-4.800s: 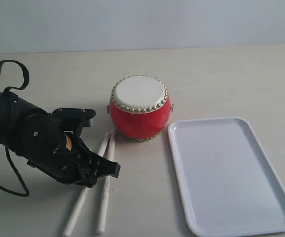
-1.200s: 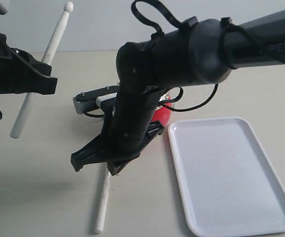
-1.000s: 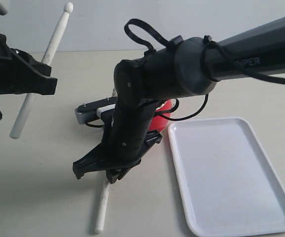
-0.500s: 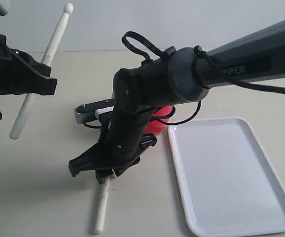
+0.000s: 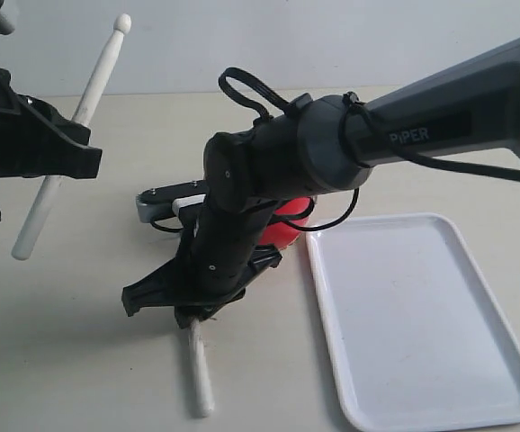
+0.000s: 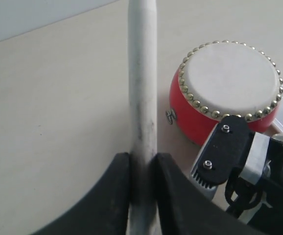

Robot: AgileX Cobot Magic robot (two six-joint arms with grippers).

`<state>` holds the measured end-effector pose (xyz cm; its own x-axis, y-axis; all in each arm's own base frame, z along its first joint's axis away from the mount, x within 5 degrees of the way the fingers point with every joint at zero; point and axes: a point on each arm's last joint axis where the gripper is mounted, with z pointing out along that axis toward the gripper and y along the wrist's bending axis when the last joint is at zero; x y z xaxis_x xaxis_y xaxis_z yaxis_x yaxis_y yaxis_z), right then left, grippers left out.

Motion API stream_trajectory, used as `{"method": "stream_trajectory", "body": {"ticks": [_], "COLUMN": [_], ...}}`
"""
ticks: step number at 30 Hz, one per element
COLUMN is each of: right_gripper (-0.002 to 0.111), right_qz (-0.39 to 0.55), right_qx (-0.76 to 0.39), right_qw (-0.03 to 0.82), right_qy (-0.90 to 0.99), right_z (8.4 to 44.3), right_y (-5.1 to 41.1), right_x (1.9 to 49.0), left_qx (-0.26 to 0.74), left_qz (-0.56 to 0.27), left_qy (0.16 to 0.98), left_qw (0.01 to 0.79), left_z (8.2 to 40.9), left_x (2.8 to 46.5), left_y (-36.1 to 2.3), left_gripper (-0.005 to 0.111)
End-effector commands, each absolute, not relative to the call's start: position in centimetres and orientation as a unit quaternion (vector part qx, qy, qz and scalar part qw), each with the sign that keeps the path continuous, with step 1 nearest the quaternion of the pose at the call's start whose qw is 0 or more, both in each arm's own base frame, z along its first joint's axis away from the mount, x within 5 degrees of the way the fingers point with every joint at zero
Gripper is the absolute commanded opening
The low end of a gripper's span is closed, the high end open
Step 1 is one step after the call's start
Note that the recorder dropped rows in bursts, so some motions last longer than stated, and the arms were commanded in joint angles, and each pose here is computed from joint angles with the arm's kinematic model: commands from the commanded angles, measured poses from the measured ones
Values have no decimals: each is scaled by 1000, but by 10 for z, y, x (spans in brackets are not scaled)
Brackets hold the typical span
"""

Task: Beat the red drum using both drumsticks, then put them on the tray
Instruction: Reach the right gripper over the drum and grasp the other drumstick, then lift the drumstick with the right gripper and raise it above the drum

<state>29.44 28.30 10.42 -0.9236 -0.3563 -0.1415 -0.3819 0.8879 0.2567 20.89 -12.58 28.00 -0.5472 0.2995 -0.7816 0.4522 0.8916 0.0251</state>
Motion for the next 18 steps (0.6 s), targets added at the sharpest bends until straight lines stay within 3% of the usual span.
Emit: {"method": "stream_trajectory", "body": {"ticks": [1,3,10,18], "right_gripper": [11,1,0,0], "right_qz": [100,84,35,81], "right_qx": [-213,-219,-227,-273], "right_qw": [18,17,14,2], "right_qy": [972,972,973,959], "right_z": [84,84,83,113], "right_y": [275,272,263,267], "right_x": [292,292,293,285], "left_qx": [211,211,211,212], "left_qz": [-91,-91,-91,-94], "left_qy": [875,875,875,872], "left_qw": [426,426,426,432], "left_z": [281,281,281,282], "left_x": [208,208,208,209], "left_y": [-124,-124,-124,-125], "left_gripper": [0,0,0,0]}}
